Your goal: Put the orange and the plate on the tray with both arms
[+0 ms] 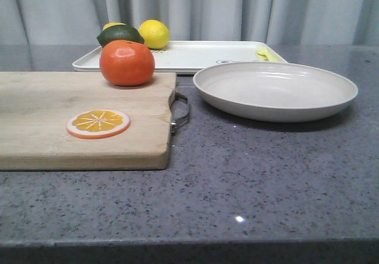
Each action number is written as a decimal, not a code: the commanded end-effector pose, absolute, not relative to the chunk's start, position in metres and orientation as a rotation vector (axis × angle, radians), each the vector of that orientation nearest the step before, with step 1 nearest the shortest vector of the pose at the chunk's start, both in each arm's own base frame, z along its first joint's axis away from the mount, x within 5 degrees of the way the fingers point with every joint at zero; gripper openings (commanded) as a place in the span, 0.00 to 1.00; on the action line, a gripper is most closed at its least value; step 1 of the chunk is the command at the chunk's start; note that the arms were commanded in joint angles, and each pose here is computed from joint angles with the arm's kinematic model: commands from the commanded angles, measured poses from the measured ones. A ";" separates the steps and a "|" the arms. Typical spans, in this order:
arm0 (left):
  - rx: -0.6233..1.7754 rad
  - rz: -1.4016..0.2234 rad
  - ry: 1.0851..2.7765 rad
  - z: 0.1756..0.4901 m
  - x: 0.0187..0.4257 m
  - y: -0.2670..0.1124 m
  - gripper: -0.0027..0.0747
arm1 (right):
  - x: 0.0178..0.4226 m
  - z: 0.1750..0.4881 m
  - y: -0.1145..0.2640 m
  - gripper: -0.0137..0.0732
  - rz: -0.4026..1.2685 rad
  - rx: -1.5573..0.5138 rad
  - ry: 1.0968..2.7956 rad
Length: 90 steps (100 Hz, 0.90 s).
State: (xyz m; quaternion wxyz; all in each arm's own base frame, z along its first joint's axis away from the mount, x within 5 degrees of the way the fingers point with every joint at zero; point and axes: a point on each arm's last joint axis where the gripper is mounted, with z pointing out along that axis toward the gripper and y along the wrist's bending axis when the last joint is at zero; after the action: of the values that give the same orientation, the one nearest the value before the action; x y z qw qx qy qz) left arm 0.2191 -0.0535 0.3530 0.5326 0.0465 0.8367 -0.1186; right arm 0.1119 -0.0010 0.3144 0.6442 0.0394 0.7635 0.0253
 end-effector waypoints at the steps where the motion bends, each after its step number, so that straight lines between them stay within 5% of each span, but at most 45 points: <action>1: 0.121 -0.363 1.947 0.377 0.231 -0.068 0.84 | 0.114 0.332 -0.001 0.09 0.040 0.067 1.641; 44: 0.259 -0.526 2.312 0.368 0.309 -0.135 0.84 | 0.114 0.332 -0.001 0.09 0.040 0.067 1.642; 90: 0.340 -0.553 2.428 0.343 0.353 -0.171 0.84 | 0.114 0.331 -0.001 0.09 0.040 0.068 1.646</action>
State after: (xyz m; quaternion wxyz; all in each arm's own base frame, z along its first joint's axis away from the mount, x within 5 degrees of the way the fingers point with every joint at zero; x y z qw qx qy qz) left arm 0.3556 -0.1675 0.3190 0.2705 0.1278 0.9354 -0.1887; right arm 0.1119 -0.0010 0.3144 0.6442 0.0394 0.7635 0.0253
